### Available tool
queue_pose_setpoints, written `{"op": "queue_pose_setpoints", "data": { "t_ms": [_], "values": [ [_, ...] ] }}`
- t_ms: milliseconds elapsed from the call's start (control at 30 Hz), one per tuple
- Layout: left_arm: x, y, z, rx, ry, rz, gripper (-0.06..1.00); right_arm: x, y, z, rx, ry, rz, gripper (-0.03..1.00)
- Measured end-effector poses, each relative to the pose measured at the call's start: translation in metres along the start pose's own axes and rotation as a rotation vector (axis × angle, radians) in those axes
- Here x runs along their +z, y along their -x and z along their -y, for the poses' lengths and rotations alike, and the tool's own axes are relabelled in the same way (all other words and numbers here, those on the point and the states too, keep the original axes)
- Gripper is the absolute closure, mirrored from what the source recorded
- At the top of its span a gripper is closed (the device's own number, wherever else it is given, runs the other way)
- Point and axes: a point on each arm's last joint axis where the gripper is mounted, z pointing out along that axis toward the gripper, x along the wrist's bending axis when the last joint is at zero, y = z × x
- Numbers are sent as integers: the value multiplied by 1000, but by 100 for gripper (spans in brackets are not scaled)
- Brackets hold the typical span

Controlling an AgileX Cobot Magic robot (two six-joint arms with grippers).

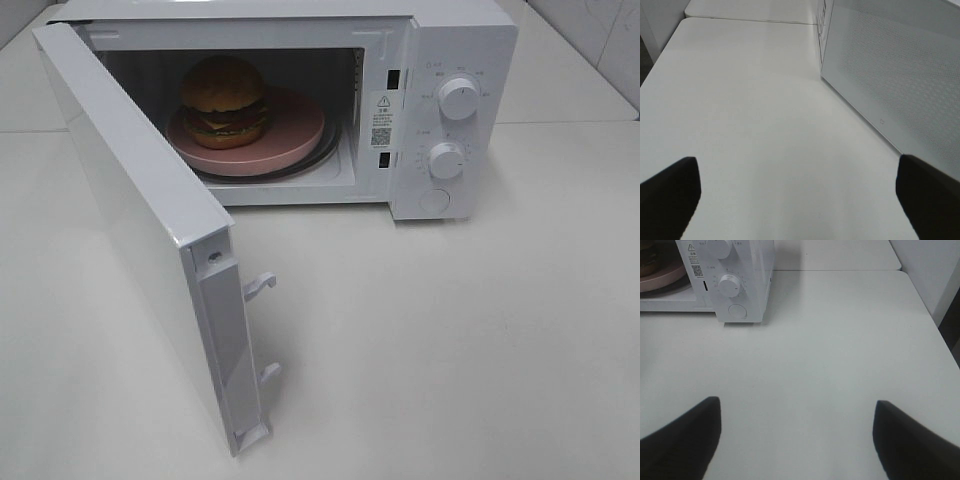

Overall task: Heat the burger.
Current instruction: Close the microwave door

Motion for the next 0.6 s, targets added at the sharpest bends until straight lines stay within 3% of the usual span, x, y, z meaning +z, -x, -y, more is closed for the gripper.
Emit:
{"op": "queue_pose_setpoints", "data": {
  "t_ms": [600],
  "values": [
    [0,0,0,0,0,0,-3,0,0,0,0,1,0,23]
  ]
}}
